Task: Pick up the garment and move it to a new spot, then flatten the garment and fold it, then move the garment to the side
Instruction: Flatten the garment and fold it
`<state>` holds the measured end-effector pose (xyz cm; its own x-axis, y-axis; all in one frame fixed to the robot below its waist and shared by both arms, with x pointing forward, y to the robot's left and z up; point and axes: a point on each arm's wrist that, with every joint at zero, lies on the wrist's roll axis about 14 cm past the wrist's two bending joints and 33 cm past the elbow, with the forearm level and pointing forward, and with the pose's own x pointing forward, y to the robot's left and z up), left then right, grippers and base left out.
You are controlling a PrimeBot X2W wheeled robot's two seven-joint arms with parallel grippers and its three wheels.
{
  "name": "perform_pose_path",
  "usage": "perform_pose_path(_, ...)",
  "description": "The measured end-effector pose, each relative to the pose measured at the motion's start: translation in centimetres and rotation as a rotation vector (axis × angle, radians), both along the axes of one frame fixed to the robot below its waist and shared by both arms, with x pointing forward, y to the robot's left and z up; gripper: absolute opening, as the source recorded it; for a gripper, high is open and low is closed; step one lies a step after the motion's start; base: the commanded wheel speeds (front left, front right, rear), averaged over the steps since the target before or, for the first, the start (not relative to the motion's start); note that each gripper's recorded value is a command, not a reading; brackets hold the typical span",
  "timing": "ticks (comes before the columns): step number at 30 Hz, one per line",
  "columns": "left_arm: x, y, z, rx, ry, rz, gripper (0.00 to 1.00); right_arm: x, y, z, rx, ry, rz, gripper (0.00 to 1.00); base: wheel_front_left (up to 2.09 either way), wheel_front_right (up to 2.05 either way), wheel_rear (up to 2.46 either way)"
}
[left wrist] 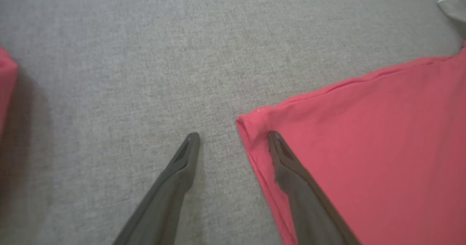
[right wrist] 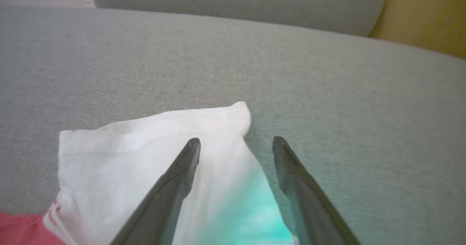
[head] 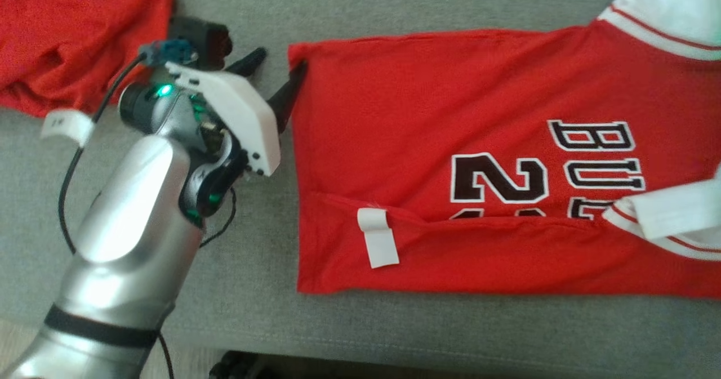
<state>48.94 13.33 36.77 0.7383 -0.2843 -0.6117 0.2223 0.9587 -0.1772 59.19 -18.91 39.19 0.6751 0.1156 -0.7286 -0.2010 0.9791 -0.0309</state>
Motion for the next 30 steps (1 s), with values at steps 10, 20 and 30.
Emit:
perform_pose_path(10, 1.2, -0.6, -0.5, 0.023, 0.023, -0.092, 1.0, 1.0, 0.7, -2.7, -0.017, 0.077, -0.011, 1.0, 0.0, 0.0, 0.0)
perform_pose_path(20, 1.2, -1.8, -0.4, -0.009, 0.058, -0.15, 1.0, 0.5, 0.4, -2.5, -0.016, 0.094, -0.01, 1.0, 0.0, 0.0, 0.0)
perform_pose_path(30, 0.5, -3.2, -0.6, -0.018, 0.09, -0.218, 0.0, 0.4, 1.9, -2.2, 0.029, 0.062, 0.03, 0.0, 0.0, 0.0, 0.0)
